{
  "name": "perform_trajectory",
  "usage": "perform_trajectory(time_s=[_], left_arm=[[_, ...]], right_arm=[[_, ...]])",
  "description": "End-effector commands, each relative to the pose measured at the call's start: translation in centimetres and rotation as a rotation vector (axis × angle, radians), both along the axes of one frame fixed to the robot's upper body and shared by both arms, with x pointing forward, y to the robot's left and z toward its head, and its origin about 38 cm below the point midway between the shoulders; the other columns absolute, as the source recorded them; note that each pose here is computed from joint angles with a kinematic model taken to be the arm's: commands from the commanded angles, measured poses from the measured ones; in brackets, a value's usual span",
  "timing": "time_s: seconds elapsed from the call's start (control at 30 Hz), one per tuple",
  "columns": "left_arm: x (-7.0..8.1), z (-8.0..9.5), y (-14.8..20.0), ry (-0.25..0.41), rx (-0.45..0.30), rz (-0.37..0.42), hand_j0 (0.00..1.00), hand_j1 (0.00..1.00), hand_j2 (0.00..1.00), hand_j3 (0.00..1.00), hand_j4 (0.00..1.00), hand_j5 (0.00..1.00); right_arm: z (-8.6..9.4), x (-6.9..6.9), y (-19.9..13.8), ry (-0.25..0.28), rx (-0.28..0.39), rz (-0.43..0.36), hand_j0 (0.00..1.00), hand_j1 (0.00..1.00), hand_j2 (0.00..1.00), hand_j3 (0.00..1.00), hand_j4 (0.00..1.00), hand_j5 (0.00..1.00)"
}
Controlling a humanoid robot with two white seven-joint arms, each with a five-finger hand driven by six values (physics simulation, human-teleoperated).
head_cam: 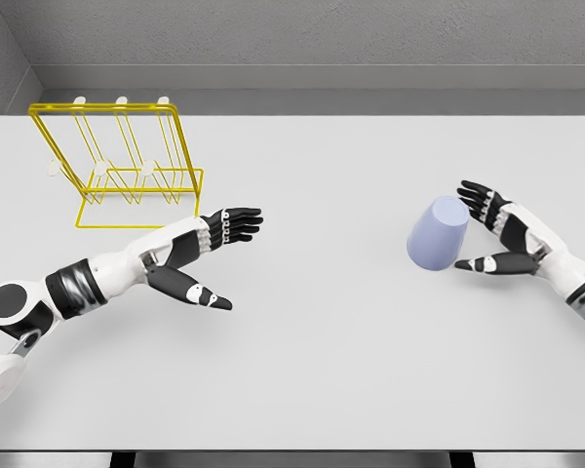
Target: Place the cup on the cup holder with both arms
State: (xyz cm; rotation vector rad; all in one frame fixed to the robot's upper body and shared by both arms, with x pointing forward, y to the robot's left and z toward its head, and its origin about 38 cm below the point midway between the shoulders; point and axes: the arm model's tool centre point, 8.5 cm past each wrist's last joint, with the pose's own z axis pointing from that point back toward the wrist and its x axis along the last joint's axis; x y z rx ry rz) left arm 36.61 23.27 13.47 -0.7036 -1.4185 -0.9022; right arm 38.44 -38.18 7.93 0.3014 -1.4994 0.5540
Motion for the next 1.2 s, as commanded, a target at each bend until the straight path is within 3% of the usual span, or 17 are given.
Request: perform_trajectory(time_s=[0.0,0.77,1.17], left_arm=[[0.0,0.0,0.0,0.003,-0.003,-0.001,1.00,1.00,1.00,1.00,1.00,1.00],[-0.1,0.0,-0.1,0.001,-0.006,-0.004,1.00,1.00,1.00,1.00,1.00,1.00],[0.0,0.1,-0.1,0.000,-0.006,-0.003,1.00,1.00,1.00,1.00,1.00,1.00]], right_arm=[[-0.3,0.0,0.7,0.004,0.014,0.008,1.00,1.00,1.00,1.00,1.00,1.00],[-0.9,0.3,3.1,0.007,0.039,0.049,0.96,0.96,0.96,0.96,0.96,0.96],[-0.8,0.8,4.1,-0.004,0.055,0.061,0.88,0.88,0.88,0.88,0.88,0.88]])
